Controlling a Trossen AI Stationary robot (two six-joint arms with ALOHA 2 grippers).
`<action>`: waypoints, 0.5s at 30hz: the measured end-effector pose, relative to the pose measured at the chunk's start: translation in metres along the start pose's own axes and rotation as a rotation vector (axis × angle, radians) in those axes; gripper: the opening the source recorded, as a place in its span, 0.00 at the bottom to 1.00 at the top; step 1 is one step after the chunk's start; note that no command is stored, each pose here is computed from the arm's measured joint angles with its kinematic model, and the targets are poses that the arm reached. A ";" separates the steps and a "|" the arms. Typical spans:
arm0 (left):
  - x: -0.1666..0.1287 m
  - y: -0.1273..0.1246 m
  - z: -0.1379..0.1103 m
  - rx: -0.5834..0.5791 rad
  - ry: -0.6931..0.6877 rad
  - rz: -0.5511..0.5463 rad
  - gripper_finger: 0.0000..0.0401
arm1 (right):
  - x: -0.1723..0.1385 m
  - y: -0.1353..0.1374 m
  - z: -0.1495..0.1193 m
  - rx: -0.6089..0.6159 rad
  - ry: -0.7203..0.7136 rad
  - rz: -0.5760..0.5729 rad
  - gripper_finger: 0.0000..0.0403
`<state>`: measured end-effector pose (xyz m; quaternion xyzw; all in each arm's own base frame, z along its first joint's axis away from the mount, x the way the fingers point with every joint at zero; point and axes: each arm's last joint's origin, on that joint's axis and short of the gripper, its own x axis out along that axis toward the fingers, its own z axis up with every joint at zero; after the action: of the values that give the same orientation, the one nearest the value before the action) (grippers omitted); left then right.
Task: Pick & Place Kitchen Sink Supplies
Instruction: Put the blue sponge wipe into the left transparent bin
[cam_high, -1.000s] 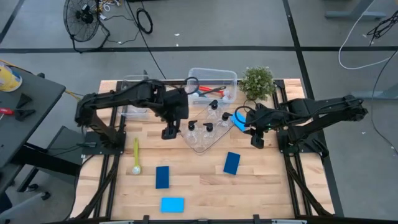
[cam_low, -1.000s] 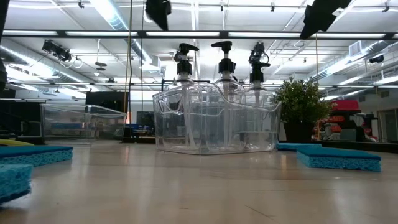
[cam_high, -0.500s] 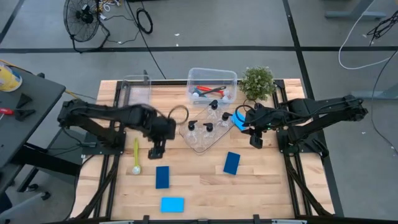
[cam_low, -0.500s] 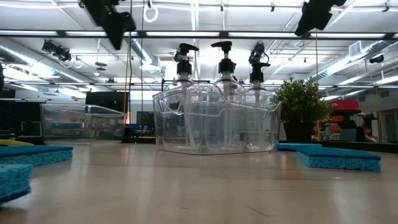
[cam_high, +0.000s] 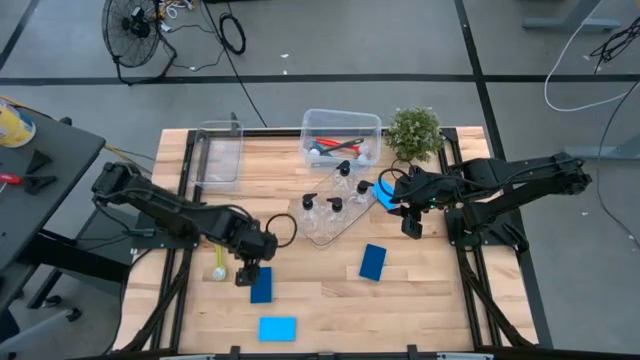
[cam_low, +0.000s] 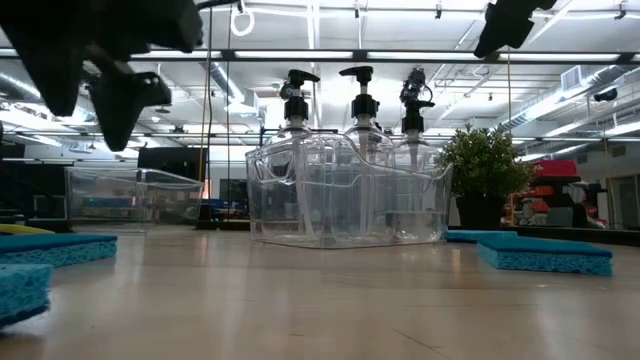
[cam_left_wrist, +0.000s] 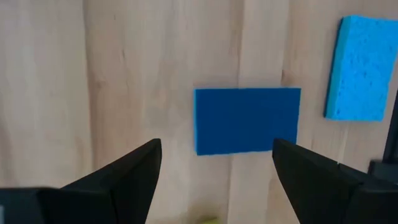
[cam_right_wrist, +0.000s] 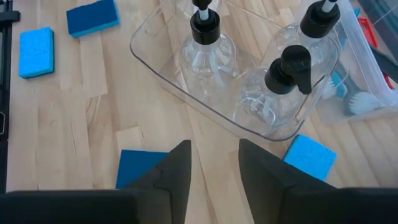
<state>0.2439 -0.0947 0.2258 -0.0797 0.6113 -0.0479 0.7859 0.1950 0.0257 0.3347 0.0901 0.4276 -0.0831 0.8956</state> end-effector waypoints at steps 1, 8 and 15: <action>0.004 -0.001 -0.002 -0.011 -0.003 -0.004 0.77 | 0.000 0.000 0.000 0.000 0.000 0.000 0.34; 0.031 -0.002 -0.018 -0.098 -0.032 -0.005 0.77 | 0.000 0.000 0.000 0.001 -0.002 -0.008 0.34; 0.051 0.005 -0.030 -0.198 -0.072 -0.009 0.77 | 0.000 0.000 0.000 0.002 -0.002 -0.008 0.34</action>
<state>0.2277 -0.1006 0.1688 -0.1614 0.5839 0.0120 0.7955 0.1950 0.0254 0.3347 0.0893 0.4268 -0.0870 0.8957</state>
